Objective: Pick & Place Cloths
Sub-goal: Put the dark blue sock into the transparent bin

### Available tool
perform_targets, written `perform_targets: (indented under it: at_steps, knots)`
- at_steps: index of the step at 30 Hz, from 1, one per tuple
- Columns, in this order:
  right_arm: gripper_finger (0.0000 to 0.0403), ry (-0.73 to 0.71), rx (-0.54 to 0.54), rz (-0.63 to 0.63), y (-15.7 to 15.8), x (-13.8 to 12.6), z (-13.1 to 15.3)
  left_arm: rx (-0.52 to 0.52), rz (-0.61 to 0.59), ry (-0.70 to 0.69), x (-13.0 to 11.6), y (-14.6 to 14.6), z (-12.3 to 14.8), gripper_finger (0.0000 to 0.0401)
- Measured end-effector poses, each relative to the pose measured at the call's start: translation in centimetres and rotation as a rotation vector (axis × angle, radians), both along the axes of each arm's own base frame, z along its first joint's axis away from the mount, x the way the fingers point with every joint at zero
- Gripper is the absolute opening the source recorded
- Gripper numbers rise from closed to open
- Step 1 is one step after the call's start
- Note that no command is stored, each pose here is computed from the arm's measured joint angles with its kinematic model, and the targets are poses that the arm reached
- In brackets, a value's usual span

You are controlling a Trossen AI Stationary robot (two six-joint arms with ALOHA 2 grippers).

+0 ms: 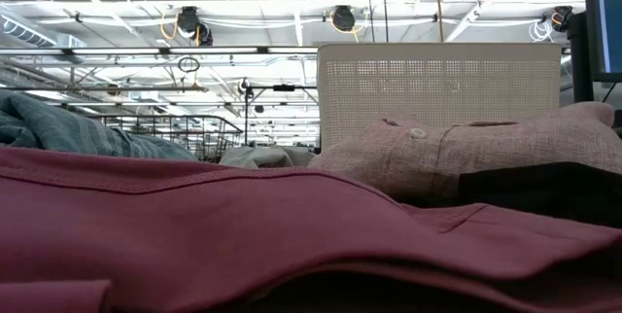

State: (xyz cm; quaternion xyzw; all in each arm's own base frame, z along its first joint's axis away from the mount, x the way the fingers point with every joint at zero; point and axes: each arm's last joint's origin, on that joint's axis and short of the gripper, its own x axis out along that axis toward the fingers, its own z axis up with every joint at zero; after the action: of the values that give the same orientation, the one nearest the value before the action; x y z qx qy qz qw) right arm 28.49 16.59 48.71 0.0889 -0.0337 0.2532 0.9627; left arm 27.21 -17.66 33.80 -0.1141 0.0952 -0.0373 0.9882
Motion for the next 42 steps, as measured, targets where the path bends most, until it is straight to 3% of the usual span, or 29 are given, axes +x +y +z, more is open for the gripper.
perform_targets:
  at_steps: [7, 15, 23, 31, 42]
  knots:
    - [0.0002, 0.000, -0.001, 0.000, 0.0, 0.0, 0.0, -0.037, -0.130, -0.058, 0.4, 0.1, 0.7, 0.0239]
    - [0.0002, 0.000, -0.001, -0.001, 0.0, 0.0, 0.0, -0.050, -0.128, -0.065, 0.9, 0.8, 0.8, 0.0239]
    - [0.0002, 0.001, -0.001, -0.001, 0.0, 0.0, 0.0, -0.082, -0.203, -0.088, 1.3, 0.7, 0.9, 0.0239]
    - [0.0002, 0.004, -0.003, -0.001, 0.0, 0.0, -0.1, -0.097, -0.244, -0.076, 3.1, 0.0, -0.9, 0.0239]
    - [0.0002, 0.019, 0.001, 0.000, 0.0, 0.0, -0.2, -0.176, -0.328, -0.166, 4.0, 0.3, -0.4, 0.0239]
